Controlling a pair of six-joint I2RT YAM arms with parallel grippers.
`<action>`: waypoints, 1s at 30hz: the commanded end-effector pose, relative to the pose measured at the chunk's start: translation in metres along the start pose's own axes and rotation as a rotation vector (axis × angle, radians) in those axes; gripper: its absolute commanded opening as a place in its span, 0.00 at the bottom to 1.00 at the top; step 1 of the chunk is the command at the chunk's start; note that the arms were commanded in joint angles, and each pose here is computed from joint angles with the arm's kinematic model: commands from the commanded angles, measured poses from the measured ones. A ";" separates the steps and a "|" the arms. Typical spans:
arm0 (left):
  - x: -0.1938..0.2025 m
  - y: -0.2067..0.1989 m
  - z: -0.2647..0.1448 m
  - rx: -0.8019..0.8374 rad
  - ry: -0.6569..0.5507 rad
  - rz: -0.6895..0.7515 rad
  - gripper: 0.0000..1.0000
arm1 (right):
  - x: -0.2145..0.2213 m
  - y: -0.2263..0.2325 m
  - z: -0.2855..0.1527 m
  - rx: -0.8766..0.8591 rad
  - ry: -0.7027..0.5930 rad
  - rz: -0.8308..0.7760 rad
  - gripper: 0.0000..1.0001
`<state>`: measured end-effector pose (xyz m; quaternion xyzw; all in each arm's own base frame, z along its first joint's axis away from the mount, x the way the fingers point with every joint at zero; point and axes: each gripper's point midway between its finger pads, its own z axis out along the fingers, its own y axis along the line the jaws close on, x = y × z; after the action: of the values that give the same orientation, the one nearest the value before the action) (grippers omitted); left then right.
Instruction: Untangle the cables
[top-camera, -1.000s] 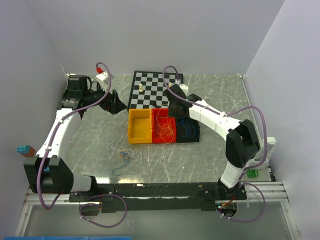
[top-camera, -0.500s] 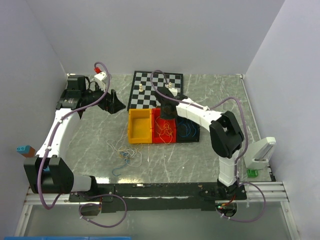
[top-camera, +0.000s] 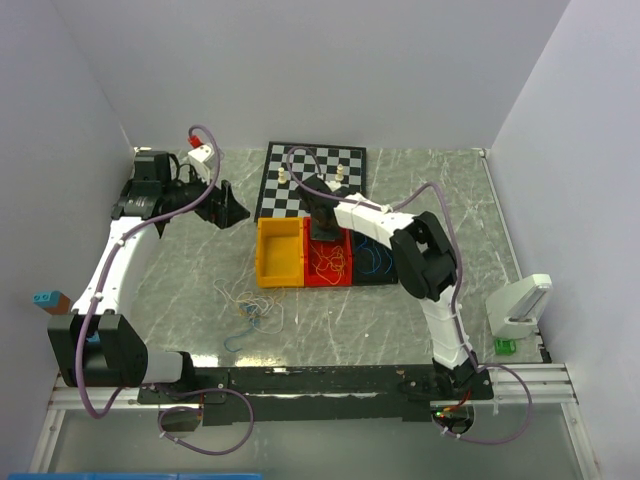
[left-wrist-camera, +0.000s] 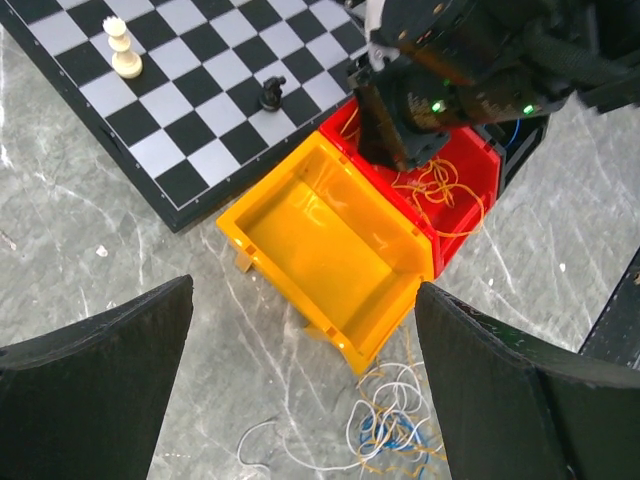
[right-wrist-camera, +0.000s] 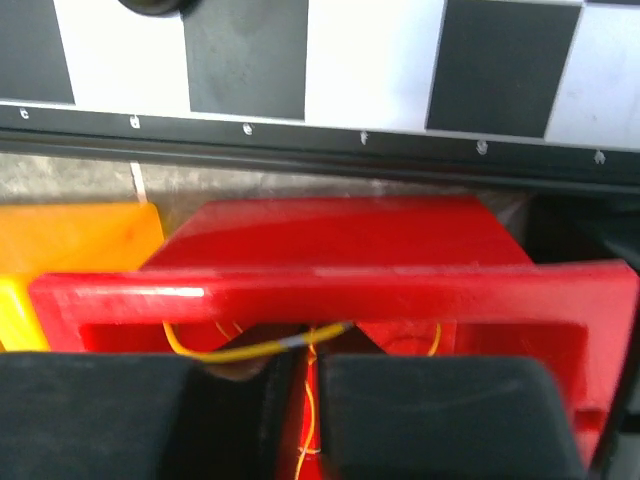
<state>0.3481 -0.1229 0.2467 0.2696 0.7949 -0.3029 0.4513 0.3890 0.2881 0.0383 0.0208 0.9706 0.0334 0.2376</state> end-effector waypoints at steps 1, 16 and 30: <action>0.016 0.005 0.002 0.005 0.048 0.028 0.97 | -0.019 -0.005 -0.043 -0.032 -0.066 0.005 0.22; 0.129 0.001 -0.002 0.179 0.383 0.179 0.97 | -0.017 0.011 -0.147 -0.245 -0.208 -0.085 0.52; 0.193 0.014 -0.031 0.217 0.522 0.267 0.97 | 0.103 0.105 -0.184 -0.782 -0.247 -0.597 0.51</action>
<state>0.2632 -0.0689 0.0965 0.4503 0.8195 -0.2616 0.2391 0.2331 0.3337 0.1376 -0.2359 0.8913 0.2428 0.3017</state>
